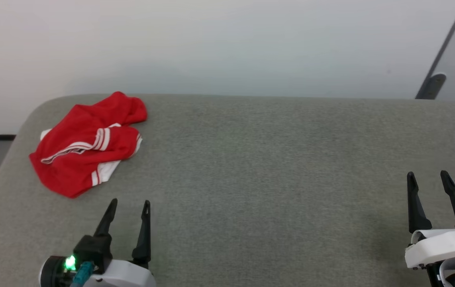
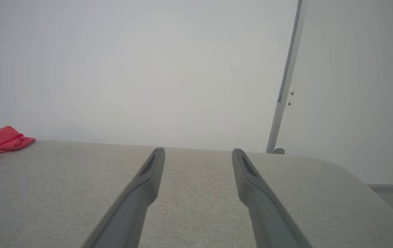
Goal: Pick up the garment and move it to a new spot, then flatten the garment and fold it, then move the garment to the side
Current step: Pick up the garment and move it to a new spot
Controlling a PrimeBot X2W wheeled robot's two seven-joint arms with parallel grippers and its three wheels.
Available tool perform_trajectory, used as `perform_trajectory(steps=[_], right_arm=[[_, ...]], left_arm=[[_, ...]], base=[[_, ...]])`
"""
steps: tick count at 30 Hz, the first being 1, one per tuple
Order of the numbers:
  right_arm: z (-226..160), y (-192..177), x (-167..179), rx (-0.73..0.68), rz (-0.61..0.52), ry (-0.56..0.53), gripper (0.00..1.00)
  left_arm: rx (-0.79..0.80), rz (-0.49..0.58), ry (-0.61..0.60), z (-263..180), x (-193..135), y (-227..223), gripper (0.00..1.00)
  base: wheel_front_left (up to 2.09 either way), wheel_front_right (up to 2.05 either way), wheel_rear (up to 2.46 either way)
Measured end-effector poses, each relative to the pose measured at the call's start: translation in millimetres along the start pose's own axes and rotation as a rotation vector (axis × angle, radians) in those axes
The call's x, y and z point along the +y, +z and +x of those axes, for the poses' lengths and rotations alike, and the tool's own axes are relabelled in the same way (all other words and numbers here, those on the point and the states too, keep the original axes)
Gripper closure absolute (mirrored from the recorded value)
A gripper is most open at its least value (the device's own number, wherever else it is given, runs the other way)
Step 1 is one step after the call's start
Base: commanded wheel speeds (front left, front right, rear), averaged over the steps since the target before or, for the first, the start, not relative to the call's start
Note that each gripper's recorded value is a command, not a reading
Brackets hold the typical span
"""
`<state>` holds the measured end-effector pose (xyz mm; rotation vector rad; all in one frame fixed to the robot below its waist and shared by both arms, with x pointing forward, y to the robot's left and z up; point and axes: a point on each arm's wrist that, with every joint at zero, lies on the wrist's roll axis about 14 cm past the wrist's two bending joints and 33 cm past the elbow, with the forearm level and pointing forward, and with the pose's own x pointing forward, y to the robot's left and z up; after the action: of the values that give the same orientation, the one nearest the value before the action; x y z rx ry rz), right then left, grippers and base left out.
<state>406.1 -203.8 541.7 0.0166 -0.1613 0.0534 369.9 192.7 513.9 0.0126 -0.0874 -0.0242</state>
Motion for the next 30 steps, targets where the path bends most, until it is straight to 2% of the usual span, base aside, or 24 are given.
perform_trajectory(steps=[6,10,24,30], right_arm=[[11.4,-2.8,27.6,-0.002,-0.031,0.087,0.00],[20.7,-5.9,62.2,-0.003,-0.036,0.189,0.00],[28.5,-14.0,208.6,0.006,0.033,0.583,0.00],[26.0,-3.7,277.5,-0.024,0.055,0.777,0.00]], left_arm=[[-0.012,0.031,0.071,-10.5,21.1,3.4,0.00],[-0.010,0.052,0.140,-24.5,41.2,3.2,0.00],[0.023,-0.002,0.494,-119.0,124.5,-5.2,0.00],[-0.004,-0.016,0.671,-167.9,155.5,3.5,0.00]], base=[[0.00,0.00,0.00],[0.00,0.00,0.00],[0.00,0.00,0.00],[0.00,0.00,0.00]])
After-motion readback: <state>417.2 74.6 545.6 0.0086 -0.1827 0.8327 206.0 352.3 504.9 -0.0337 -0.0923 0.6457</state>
